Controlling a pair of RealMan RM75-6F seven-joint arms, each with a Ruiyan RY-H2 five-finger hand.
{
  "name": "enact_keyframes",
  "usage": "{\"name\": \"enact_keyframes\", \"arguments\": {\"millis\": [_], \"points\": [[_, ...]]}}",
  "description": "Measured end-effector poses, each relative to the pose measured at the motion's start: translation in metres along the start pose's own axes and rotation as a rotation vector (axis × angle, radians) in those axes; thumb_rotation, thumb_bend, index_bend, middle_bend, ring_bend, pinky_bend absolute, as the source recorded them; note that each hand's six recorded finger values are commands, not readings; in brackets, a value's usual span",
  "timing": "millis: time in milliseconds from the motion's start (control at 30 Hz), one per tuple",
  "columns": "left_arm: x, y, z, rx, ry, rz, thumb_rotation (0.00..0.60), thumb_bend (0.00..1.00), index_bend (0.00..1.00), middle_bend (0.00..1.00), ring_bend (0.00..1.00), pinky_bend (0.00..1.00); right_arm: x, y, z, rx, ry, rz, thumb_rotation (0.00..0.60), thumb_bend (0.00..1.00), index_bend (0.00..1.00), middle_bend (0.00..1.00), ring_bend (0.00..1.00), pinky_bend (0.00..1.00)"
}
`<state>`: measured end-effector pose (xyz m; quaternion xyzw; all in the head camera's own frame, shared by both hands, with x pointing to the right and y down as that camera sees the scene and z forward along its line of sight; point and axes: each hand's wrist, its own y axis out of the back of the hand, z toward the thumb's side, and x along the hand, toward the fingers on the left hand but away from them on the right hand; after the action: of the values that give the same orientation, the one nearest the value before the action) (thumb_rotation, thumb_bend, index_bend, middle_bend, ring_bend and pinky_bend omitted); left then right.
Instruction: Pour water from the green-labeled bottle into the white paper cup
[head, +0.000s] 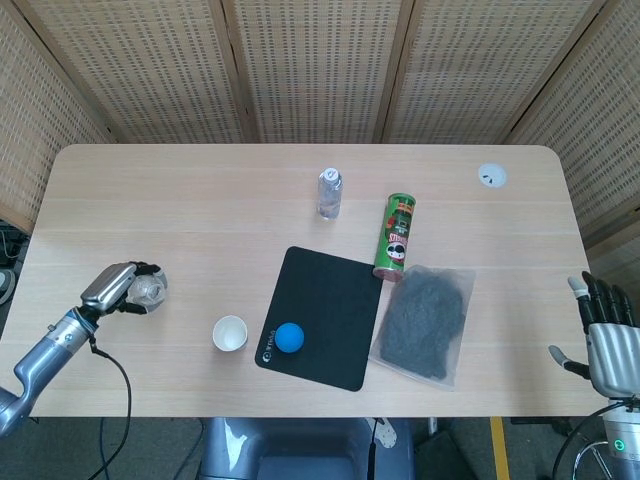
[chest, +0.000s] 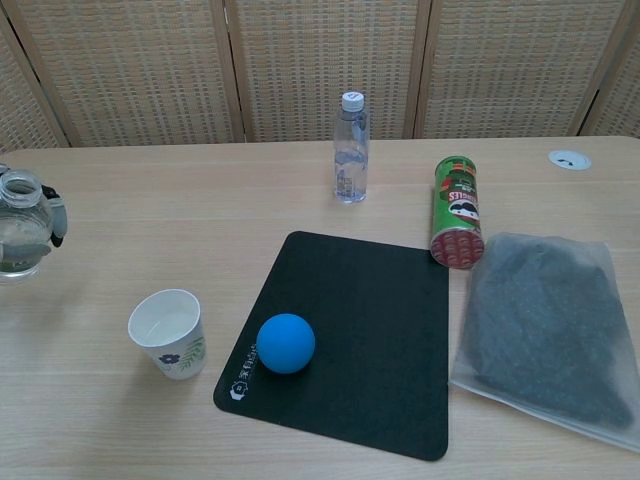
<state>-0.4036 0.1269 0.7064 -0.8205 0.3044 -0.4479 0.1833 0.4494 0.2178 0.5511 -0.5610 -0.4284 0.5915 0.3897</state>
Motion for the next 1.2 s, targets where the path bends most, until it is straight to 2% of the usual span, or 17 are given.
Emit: {"name": "enact_keyframes", "arguments": {"millis": [367,600,1200], "points": [[0.011,-0.007,0.010,0.214,-0.020,-0.038,0.600,0.55,0.64,0.51,0.37,0.43,0.002,0.002,-0.003,0.000,-0.011,-0.006,0.600,0.00,0.00,0.00,0.00,0.00],[0.025,-0.012,0.030,0.363,-0.046,-0.055,0.600,0.55,0.64,0.51,0.37,0.43,0.002,0.002,-0.003,-0.001,-0.010,-0.006,0.600,0.00,0.00,0.00,0.00,0.00],[0.045,-0.035,0.068,0.592,-0.092,-0.096,0.600,0.55,0.64,0.51,0.37,0.43,0.002,0.004,-0.006,-0.012,-0.018,-0.008,0.600,0.00,0.00,0.00,0.00,0.00]]}}
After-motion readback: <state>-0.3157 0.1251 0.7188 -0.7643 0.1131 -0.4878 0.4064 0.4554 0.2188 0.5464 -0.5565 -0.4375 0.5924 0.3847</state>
